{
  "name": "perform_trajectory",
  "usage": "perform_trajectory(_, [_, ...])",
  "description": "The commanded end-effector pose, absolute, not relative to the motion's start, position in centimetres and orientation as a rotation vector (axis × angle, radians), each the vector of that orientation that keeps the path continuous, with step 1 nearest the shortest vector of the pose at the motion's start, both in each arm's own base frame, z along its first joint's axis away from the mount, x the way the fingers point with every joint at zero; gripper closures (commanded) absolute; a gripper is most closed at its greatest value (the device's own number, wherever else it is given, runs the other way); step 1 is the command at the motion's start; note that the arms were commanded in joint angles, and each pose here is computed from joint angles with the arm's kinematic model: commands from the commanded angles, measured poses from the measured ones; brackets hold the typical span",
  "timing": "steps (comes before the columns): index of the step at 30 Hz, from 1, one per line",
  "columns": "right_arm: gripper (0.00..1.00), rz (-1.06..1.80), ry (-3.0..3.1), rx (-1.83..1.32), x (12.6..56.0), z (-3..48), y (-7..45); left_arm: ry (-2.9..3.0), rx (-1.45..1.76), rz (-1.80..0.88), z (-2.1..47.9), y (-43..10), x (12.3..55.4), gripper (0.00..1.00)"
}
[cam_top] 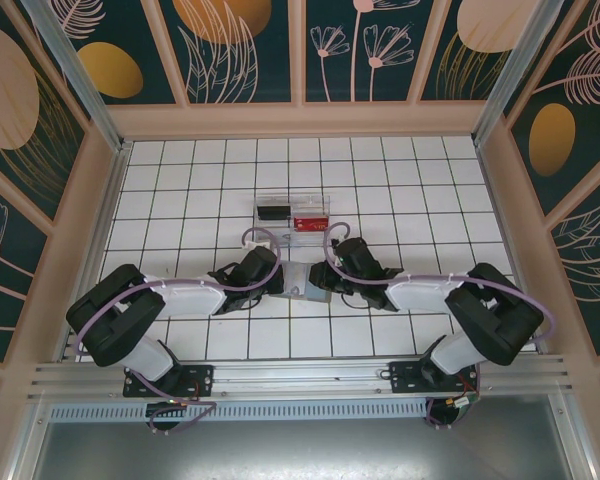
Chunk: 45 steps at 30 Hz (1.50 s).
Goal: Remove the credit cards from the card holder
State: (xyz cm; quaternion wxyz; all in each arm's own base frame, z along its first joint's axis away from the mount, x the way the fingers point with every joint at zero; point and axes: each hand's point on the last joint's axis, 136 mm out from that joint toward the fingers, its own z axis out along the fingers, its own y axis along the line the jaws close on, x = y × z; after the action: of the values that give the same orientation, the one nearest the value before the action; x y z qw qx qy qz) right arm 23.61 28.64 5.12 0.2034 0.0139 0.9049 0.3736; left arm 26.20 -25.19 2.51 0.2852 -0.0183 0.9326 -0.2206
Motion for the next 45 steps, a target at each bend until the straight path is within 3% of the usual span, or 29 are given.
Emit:
perform_trajectory(1, [0.76,1.055,2.529,-0.013,23.8,5.3,30.0,2.551,-0.059,-0.437,0.8,-23.1,25.8,0.94])
perform_trajectory(25, [0.75,1.096,2.585,-0.024,23.7,3.6,32.2,2.555,-0.063,-0.524,0.7,-23.8,25.2,0.94])
perform_trajectory(42, [0.78,1.111,2.579,-0.053,23.9,3.9,33.4,2.559,-0.061,-0.541,0.6,-24.0,25.1,0.94])
perform_trajectory(45, [0.83,1.100,2.584,-0.044,24.0,3.8,33.3,2.560,-0.062,-0.539,0.6,-23.9,25.1,0.94])
